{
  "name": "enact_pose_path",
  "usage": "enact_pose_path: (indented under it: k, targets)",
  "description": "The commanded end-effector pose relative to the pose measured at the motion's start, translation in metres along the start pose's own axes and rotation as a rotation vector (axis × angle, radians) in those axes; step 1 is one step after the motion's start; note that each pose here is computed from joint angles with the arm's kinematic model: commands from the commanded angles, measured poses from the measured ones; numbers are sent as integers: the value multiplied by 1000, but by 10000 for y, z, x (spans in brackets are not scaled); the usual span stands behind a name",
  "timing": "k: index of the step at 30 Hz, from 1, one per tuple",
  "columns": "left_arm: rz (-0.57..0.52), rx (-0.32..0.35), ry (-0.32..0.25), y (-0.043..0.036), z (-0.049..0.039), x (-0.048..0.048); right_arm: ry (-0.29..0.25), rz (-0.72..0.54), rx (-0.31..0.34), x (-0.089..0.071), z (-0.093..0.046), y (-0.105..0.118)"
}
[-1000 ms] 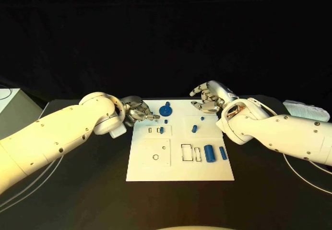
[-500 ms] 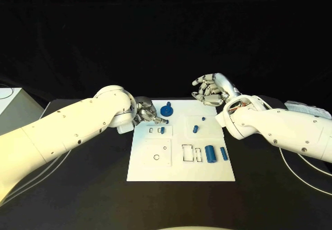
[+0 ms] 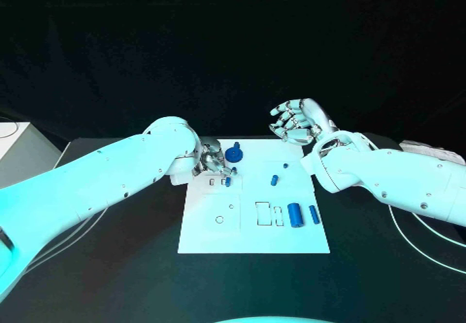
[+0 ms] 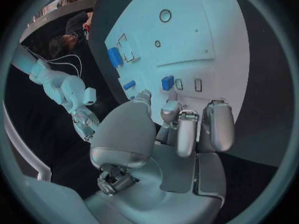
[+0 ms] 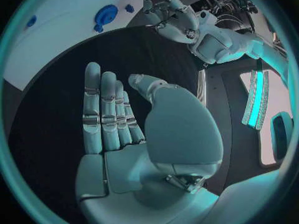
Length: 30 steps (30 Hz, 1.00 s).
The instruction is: Assemble the parts on the task board
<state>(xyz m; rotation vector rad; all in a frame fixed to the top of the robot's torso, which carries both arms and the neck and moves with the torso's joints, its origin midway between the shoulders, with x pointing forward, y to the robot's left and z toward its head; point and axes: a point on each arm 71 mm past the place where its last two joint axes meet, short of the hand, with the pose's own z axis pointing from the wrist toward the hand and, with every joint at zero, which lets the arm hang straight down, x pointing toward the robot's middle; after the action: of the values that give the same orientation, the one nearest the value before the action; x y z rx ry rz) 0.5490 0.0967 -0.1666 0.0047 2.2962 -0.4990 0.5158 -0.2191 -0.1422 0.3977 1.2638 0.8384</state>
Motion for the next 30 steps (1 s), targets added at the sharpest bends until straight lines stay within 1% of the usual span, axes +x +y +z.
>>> enact_pose_path:
  k: [1,8,14,23,30]
  targets:
    - [52,-19,64,-20,21,50,-14,9,-1,-9,6,7]
    - [86,-40,72,-23,51,69,-12,9,6,-9,8,4]
    - [86,-43,71,-34,65,72,-9,9,9,-6,9,2]
    - [91,-53,74,-25,83,72,-3,10,13,-3,6,1]
    - [77,-50,60,-23,87,64,4,11,15,3,5,1]
